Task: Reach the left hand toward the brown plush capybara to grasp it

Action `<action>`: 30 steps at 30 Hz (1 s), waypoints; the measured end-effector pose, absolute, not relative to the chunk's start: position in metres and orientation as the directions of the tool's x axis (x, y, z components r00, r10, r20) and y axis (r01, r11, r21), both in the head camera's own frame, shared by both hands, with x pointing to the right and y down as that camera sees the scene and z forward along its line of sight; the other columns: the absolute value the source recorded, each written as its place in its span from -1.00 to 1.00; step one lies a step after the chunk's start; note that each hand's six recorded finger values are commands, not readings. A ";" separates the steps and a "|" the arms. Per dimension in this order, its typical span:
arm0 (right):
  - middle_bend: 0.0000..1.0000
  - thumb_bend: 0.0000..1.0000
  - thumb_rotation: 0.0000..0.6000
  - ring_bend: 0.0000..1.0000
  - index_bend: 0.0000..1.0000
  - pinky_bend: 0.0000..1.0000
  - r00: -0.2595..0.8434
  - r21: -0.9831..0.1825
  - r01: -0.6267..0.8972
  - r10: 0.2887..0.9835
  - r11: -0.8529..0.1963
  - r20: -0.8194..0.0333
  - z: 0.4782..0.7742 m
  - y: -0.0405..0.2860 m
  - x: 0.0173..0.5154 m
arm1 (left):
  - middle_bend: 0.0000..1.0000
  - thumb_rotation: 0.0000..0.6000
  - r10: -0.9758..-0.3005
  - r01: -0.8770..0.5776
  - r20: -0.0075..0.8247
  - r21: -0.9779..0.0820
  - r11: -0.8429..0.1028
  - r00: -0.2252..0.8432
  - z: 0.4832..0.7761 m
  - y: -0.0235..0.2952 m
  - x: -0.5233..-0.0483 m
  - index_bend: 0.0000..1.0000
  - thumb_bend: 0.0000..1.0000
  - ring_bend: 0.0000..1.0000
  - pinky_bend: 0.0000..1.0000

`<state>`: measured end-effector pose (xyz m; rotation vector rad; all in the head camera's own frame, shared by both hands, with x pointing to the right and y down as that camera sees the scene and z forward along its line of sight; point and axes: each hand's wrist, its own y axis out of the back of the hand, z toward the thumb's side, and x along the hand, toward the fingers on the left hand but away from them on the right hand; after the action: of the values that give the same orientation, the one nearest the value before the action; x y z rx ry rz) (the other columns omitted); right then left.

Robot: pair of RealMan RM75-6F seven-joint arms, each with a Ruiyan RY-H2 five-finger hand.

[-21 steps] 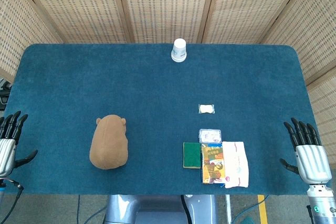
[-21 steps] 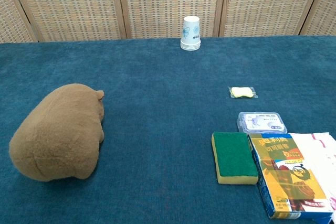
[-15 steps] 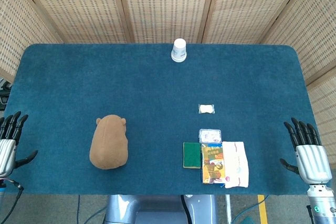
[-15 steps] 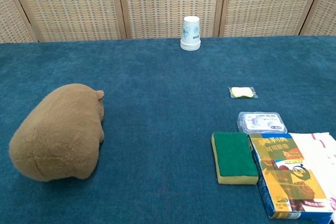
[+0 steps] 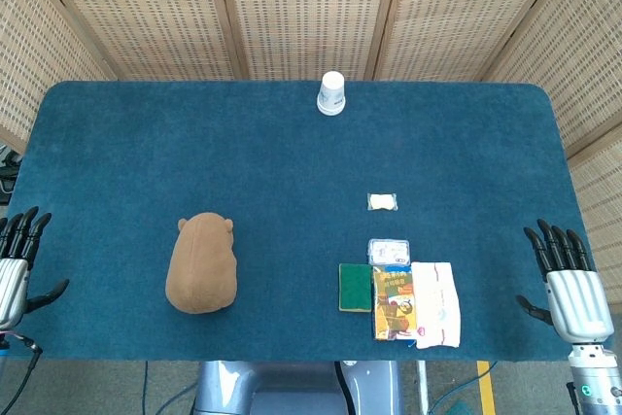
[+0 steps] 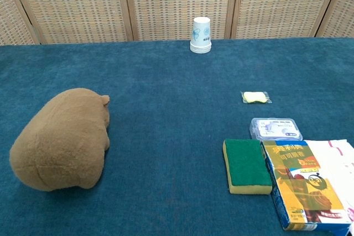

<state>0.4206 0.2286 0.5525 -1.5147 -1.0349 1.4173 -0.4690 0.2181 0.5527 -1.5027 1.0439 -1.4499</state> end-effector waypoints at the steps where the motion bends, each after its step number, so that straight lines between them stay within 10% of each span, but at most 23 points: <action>1: -1.00 -0.64 1.00 -1.00 -0.89 -1.00 0.037 -0.938 0.042 0.939 -0.344 -0.343 0.552 0.228 0.421 | -1.00 1.00 -0.936 -0.039 0.352 -0.935 -0.352 0.009 0.553 0.218 -0.469 -1.00 -0.58 -1.00 -1.00; 18: -1.00 -0.64 1.00 -1.00 -0.88 -1.00 0.034 -0.932 0.038 0.932 -0.361 -0.360 0.556 0.228 0.422 | -1.00 1.00 -0.929 -0.051 0.370 -0.928 -0.370 0.013 0.557 0.216 -0.466 -0.99 -0.56 -1.00 -1.00; 30: -1.00 -0.64 1.00 -1.00 -0.86 -1.00 0.024 -0.931 0.032 0.931 -0.364 -0.364 0.560 0.226 0.425 | -1.00 1.00 -0.904 -0.134 0.427 -0.895 -0.424 0.010 0.560 0.176 -0.469 -0.50 -0.45 -1.00 -1.00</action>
<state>0.4245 0.2262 0.5597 -1.5149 -1.0229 1.4473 -0.4688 0.1759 0.5604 -1.6263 1.0827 -1.4782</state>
